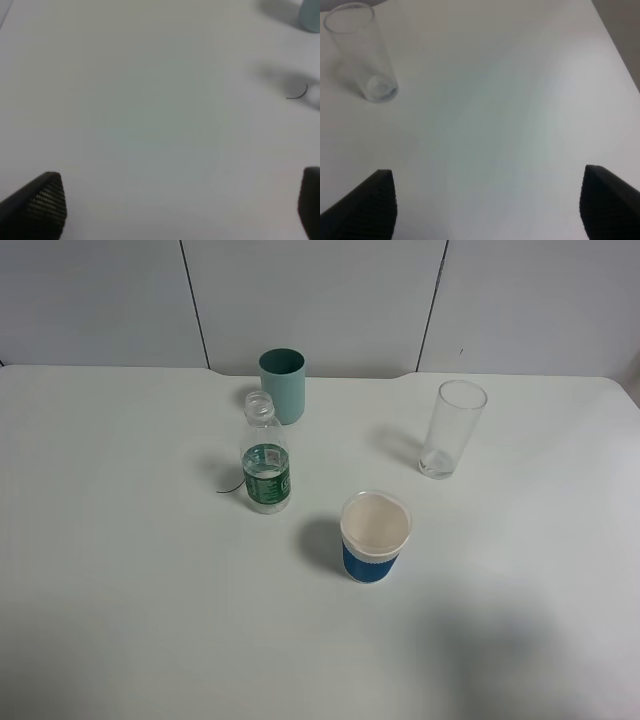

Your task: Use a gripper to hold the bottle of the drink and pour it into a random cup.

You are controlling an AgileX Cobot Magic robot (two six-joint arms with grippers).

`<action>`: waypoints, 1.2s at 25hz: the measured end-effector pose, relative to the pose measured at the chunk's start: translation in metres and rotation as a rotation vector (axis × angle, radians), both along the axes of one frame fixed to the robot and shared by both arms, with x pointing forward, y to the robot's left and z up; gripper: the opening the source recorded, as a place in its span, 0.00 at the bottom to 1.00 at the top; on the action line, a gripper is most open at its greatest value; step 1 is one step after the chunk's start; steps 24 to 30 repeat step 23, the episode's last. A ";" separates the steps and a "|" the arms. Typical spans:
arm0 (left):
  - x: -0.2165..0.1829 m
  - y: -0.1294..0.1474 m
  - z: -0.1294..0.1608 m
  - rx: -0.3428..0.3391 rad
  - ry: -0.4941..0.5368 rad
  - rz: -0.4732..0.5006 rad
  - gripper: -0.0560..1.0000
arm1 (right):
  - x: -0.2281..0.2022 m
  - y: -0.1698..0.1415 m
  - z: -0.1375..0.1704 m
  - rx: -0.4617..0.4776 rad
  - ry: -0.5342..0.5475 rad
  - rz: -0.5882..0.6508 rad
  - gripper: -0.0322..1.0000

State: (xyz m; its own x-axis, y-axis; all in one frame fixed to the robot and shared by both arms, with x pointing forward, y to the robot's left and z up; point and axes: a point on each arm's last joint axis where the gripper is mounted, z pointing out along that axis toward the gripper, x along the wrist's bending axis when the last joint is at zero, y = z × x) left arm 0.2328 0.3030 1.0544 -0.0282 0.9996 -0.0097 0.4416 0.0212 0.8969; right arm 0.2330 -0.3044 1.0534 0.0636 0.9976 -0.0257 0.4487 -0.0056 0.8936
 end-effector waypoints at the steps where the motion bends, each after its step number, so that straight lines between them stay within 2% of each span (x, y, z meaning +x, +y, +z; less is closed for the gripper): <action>1: 0.000 0.000 0.000 0.000 0.000 0.000 0.93 | 0.000 0.000 0.000 0.000 0.000 0.000 0.76; 30: 0.000 0.000 0.000 0.002 0.000 -0.001 0.93 | 0.000 0.000 0.000 0.000 0.000 0.000 0.76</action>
